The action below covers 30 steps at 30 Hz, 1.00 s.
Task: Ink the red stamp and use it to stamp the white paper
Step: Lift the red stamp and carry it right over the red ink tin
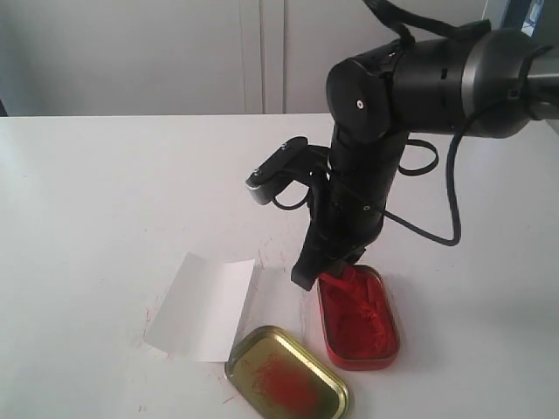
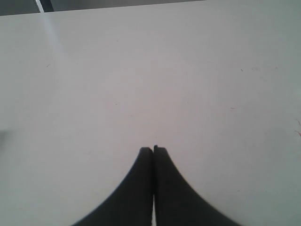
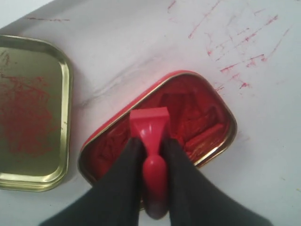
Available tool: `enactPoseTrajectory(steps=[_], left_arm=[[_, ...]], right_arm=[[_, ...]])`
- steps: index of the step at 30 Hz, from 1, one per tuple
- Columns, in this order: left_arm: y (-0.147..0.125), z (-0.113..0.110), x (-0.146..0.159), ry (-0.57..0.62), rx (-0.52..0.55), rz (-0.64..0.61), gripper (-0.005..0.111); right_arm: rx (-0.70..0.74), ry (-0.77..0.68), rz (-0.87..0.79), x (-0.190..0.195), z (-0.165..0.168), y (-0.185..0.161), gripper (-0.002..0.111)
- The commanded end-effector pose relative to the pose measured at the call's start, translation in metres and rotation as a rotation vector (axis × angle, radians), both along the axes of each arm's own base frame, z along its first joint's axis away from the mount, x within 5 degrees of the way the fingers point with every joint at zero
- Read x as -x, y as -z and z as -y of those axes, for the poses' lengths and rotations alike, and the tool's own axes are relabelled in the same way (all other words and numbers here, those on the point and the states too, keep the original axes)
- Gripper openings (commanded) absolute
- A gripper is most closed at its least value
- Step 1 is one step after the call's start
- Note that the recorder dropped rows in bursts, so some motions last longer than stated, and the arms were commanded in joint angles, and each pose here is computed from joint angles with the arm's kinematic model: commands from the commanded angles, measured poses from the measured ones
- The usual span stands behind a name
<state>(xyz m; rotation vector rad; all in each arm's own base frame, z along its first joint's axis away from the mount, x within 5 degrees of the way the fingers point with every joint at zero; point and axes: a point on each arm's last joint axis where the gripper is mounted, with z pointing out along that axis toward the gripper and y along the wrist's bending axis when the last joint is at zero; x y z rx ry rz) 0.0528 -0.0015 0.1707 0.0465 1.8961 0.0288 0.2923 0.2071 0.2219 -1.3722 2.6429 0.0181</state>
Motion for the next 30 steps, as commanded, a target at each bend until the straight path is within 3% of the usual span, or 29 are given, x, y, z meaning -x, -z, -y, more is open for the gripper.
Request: enactPoseTrajectory(steps=[1, 8, 30], left_arm=[[0.002, 0.000, 0.000, -0.001, 0.001, -0.004, 0.000], [0.002, 0.000, 0.000, -0.001, 0.001, -0.004, 0.000], [0.002, 0.000, 0.000, -0.001, 0.001, -0.004, 0.000]], right_arm=[[-0.034, 0.095, 0.026, -0.008, 0.009, -0.006, 0.000], [-0.087, 0.255, -0.028, -0.017, 0.025, -0.005, 0.000], [-0.115, 0.434, -0.056, -0.006, 0.039, 0.017, 0.000]])
